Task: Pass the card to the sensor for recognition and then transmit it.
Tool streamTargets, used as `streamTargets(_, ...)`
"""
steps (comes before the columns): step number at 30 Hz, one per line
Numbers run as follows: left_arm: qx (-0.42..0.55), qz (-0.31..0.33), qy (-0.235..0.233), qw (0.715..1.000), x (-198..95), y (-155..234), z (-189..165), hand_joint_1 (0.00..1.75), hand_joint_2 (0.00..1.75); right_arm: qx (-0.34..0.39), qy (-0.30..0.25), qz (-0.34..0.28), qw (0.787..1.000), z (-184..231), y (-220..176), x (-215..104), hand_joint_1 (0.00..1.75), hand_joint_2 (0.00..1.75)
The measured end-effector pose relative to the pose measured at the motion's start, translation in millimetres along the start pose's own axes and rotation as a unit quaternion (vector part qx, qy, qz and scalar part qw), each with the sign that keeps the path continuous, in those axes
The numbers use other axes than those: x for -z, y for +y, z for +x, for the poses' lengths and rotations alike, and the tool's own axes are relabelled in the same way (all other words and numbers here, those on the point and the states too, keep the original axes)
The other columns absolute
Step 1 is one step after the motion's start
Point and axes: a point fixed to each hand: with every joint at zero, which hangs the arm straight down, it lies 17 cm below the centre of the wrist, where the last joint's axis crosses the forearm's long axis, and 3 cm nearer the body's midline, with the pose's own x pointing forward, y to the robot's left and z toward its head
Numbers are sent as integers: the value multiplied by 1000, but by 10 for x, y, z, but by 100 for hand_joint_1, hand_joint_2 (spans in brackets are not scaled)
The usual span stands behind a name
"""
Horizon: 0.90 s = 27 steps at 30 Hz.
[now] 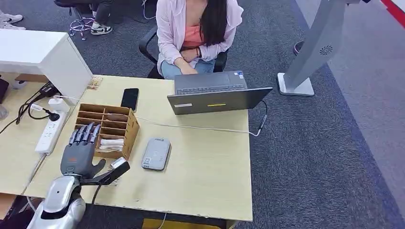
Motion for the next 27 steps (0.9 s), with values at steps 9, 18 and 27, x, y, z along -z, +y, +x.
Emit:
streamTargets(9, 3, 2, -9, 1000, 23, -8, 47, 0, 175, -6, -1, -2, 1000, 6, -10, 1, 0, 175)
streamTargets(18, 2, 6, -10, 1000, 49, -4, 75, 0, 175, -5, -3, -1, 1000, 12, -9, 0, 0, 175)
streamTargets(27, -4, 6, -16, 1000, 50, -15, 99, 175, 175, -4, -3, -1, 1000, 18, -12, 0, 0, 175)
